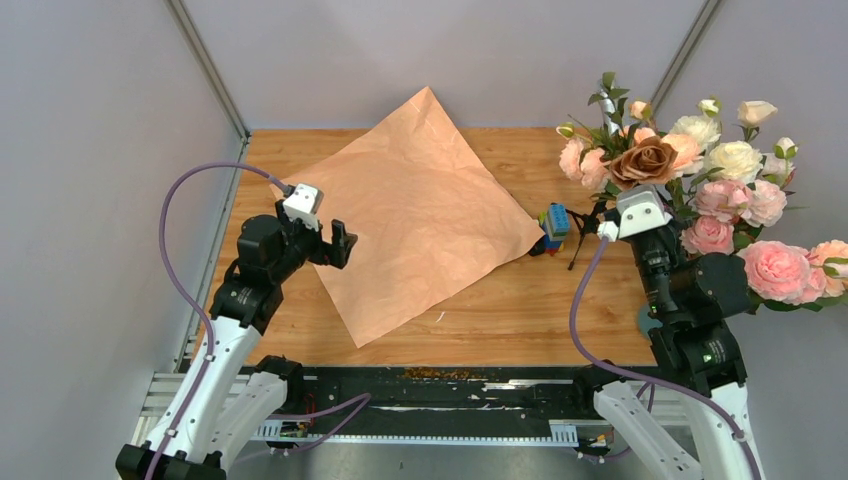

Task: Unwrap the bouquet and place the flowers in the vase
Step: Insert the fake flower into the vase.

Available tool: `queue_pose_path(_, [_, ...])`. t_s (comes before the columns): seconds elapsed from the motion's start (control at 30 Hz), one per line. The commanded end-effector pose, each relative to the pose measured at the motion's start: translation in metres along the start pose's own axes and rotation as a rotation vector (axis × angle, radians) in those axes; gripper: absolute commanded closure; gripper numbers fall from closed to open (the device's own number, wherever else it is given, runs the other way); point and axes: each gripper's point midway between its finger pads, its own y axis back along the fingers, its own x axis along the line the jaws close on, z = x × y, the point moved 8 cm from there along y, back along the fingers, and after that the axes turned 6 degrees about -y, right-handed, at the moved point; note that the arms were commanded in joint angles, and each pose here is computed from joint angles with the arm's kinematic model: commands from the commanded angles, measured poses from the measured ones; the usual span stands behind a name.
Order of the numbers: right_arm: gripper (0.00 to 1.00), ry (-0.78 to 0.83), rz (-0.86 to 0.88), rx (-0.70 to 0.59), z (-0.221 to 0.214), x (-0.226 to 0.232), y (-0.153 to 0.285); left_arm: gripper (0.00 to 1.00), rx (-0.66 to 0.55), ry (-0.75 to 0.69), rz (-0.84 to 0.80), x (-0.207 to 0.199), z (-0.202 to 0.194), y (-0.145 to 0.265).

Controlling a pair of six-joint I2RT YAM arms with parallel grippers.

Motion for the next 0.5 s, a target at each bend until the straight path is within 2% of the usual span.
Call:
queue_pose_path(0.0, [1.0, 0.059, 0.006, -0.01, -0.003, 0.001, 0.0, 0.0, -0.049, -0.034, -0.015, -0.001, 0.006, 0.0])
queue_pose_path(0.47, [1.0, 0.079, -0.109, 0.001, -0.02, 0.0, 0.018, 0.0, -0.057, -0.054, -0.043, -0.005, 0.005, 0.002])
